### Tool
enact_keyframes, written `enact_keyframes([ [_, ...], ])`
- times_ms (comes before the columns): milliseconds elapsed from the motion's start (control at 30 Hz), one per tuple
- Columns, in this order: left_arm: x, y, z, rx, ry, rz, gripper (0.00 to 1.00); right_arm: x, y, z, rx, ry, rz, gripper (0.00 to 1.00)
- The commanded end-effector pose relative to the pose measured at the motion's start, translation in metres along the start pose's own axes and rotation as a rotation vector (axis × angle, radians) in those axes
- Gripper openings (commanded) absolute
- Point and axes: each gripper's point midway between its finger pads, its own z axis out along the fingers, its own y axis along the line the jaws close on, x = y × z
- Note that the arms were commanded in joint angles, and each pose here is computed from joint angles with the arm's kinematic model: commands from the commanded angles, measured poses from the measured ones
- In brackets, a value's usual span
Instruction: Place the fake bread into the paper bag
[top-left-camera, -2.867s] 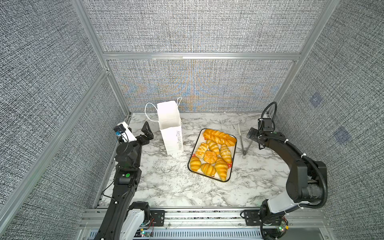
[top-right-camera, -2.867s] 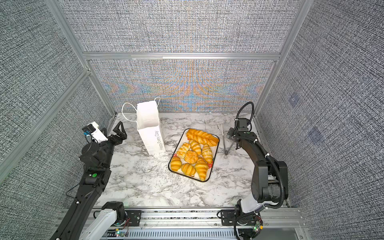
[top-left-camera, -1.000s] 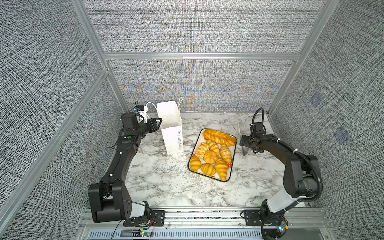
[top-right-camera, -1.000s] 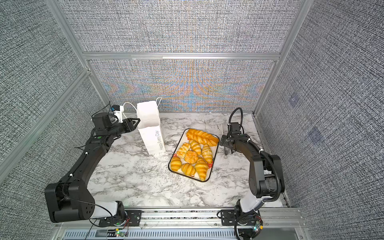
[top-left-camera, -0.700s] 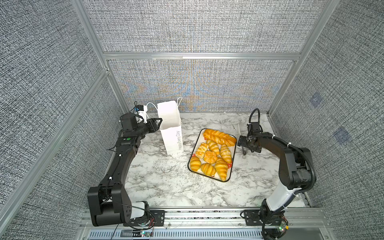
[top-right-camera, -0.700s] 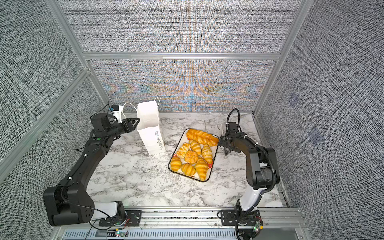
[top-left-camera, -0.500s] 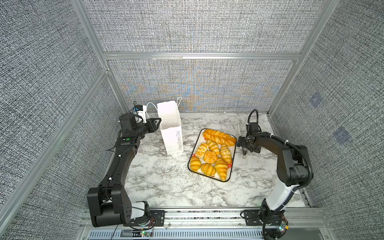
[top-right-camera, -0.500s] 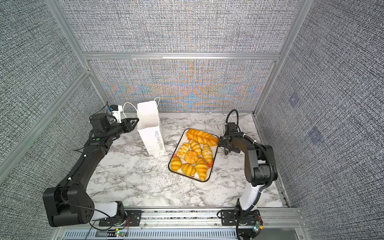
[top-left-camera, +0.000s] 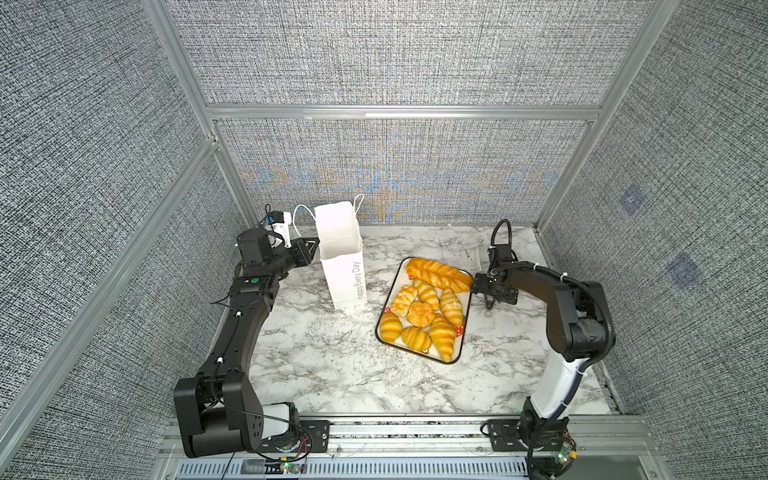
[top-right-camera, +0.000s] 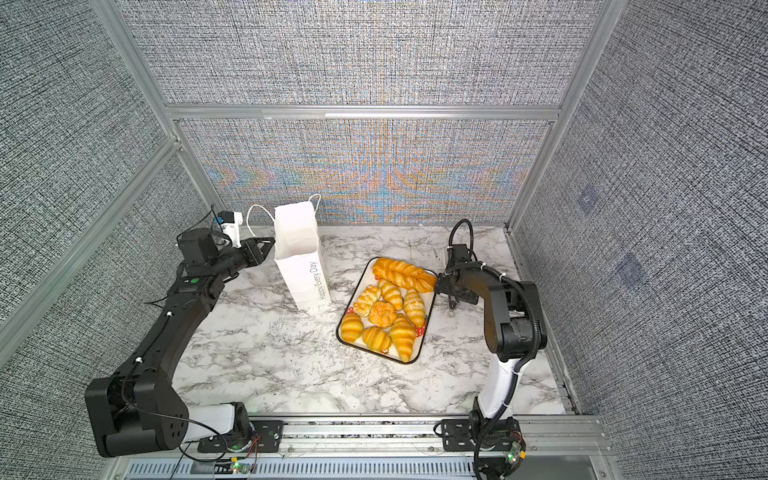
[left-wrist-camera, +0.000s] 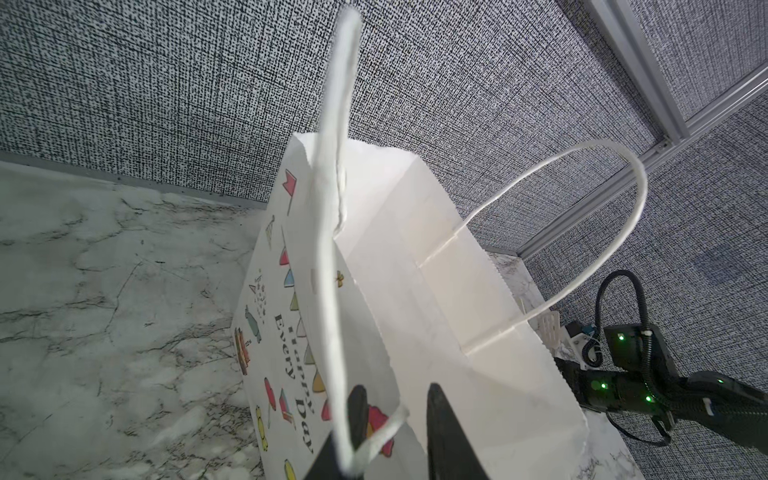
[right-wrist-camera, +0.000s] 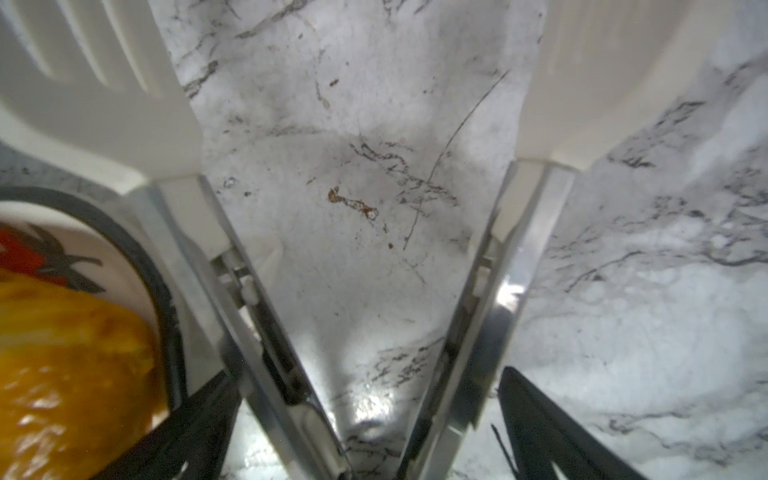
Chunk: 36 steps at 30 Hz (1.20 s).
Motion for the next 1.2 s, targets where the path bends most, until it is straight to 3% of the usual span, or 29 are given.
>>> enact_keyframes([
  [0,-0.008,-0.006,-0.002,0.02,-0.029,0.021,0.22,-0.001,-0.003,-0.001,0.023,-0.001,-0.005,0.93],
  [567,-0.01,-0.003,-0.005,0.014,-0.044,0.019,0.21,-0.013,-0.004,0.008,0.041,0.027,-0.017,0.9],
  [1167,-0.011,-0.001,-0.007,0.017,-0.048,0.007,0.21,-0.007,-0.006,0.007,0.016,0.03,-0.003,0.72],
])
